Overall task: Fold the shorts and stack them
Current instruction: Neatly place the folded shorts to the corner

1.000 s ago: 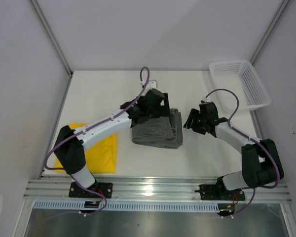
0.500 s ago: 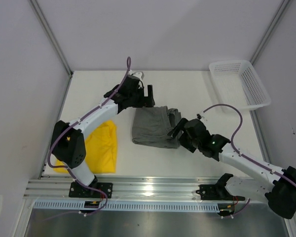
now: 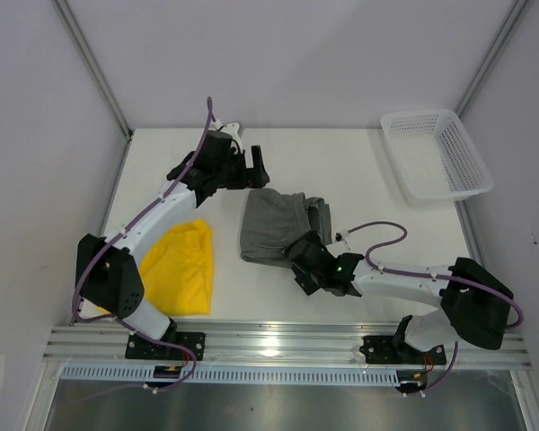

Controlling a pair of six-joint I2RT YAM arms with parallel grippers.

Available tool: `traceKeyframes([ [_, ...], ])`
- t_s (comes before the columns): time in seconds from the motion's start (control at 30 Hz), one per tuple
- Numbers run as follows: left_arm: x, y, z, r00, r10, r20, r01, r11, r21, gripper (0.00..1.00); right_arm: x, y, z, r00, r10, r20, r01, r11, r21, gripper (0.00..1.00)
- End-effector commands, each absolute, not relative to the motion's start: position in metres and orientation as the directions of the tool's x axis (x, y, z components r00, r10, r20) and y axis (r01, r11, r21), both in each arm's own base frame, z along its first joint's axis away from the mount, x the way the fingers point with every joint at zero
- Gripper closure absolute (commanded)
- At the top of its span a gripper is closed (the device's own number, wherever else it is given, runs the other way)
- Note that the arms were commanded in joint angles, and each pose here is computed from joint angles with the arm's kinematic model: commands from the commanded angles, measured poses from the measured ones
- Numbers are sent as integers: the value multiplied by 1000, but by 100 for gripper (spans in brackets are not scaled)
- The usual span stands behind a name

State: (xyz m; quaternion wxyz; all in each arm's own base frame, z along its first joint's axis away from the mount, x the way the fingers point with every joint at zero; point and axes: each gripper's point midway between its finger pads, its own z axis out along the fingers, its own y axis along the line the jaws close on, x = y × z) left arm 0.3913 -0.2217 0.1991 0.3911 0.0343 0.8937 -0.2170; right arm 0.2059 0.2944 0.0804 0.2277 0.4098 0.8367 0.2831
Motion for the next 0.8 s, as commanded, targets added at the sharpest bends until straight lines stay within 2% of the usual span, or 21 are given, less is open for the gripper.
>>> traceKeyframes([
  [0.0, 388, -209, 215, -656, -111, -747, 237, 909, -343, 1, 234, 314, 102, -420, 902, -97, 568, 345, 747, 0],
  [0.13, 385, -198, 210, -655, -117, -747, 220, 915, -337, 1, 235, 320, 86, -377, 922, -91, 589, 314, 745, 1],
  [0.2, 384, -193, 216, -643, -124, -755, 218, 916, -337, 1, 241, 326, 80, -350, 936, -42, 586, 254, 770, 1],
  [0.43, 376, -191, 228, -616, -154, -773, 228, 904, -362, 1, 248, 319, 50, -286, 955, -79, 603, 243, 760, 2],
  [0.53, 375, -191, 226, -622, -156, -768, 227, 902, -367, 1, 255, 312, 46, -257, 960, -109, 608, 248, 755, 8],
  [0.6, 374, -190, 221, -627, -157, -763, 218, 905, -365, 1, 264, 306, 44, -234, 965, -122, 615, 244, 750, 13],
  [0.67, 374, -190, 220, -627, -160, -763, 216, 905, -367, 1, 267, 303, 38, -229, 966, -117, 632, 239, 737, 25],
  [0.73, 374, -189, 217, -631, -161, -759, 211, 906, -368, 1, 272, 295, 31, -215, 970, -114, 653, 229, 722, 39],
  [0.77, 374, -190, 216, -633, -160, -758, 212, 905, -368, 1, 275, 292, 28, -212, 970, -119, 658, 232, 716, 49],
])
